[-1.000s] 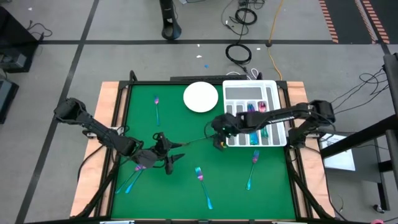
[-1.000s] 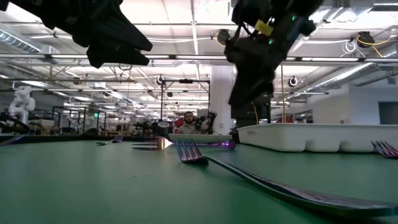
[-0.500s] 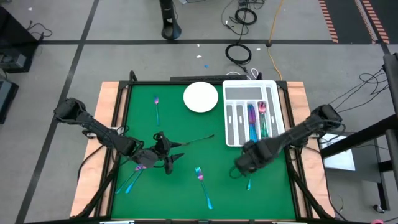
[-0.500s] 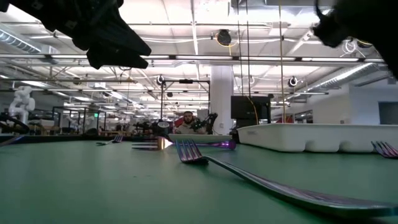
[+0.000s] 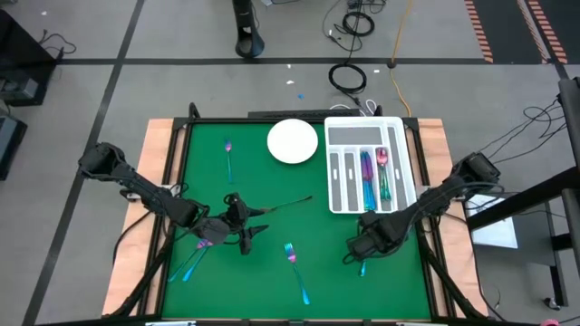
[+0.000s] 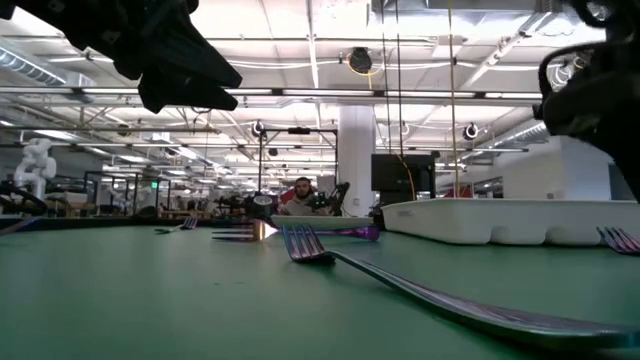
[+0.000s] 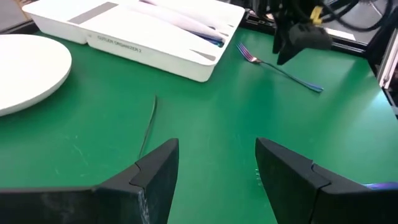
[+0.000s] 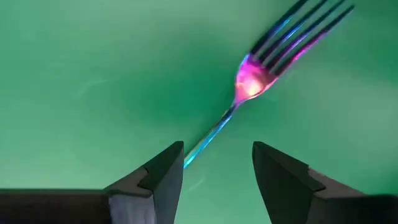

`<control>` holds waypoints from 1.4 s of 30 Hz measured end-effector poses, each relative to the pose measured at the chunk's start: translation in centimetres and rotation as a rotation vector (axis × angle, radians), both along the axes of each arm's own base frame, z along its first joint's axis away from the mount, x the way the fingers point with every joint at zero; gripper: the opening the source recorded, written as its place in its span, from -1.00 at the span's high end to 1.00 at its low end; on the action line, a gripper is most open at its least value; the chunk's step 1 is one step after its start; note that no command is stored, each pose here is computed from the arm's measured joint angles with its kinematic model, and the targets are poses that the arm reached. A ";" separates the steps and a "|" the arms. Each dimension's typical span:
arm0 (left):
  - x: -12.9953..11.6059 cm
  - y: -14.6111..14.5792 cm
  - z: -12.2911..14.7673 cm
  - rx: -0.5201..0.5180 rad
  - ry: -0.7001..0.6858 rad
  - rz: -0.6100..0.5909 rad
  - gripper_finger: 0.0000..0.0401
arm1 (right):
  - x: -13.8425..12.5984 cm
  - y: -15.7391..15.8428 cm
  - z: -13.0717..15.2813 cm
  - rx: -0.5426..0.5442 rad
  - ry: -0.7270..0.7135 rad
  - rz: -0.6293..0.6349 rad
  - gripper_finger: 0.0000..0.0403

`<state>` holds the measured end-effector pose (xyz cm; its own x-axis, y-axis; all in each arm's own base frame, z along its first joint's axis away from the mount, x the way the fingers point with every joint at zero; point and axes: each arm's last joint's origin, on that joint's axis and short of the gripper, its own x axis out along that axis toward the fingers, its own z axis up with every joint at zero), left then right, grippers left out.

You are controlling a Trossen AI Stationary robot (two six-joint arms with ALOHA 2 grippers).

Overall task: Sort silverware
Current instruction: Put the iridescent fork into the white silverware tray

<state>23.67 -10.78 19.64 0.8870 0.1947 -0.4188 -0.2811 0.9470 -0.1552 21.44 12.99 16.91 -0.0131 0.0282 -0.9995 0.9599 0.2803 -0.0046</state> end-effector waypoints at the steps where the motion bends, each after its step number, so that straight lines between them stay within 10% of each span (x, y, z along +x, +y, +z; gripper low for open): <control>1: 0.0 0.0 0.0 -0.002 -0.001 0.001 -0.07 | -0.1 -0.1 -0.2 -0.004 0.007 -0.006 0.10; 17: 0.0 0.0 0.0 -0.002 -0.002 0.001 -0.07 | -0.5 -0.4 -2.6 0.037 -0.071 -0.115 0.12; 29: 0.0 0.0 0.0 -0.001 -0.001 0.001 -0.07 | -0.5 -0.5 -2.7 0.022 -0.079 -0.102 0.94; 42: 0.0 0.0 0.0 -0.001 0.000 0.000 -0.07 | 2.2 1.3 1.0 0.158 -0.186 0.038 0.99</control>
<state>23.67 -10.78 19.62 0.8869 0.1947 -0.4189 -0.2816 0.9467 -0.1562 23.60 14.30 17.88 0.1668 0.1870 -0.9681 0.9288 0.2998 0.2179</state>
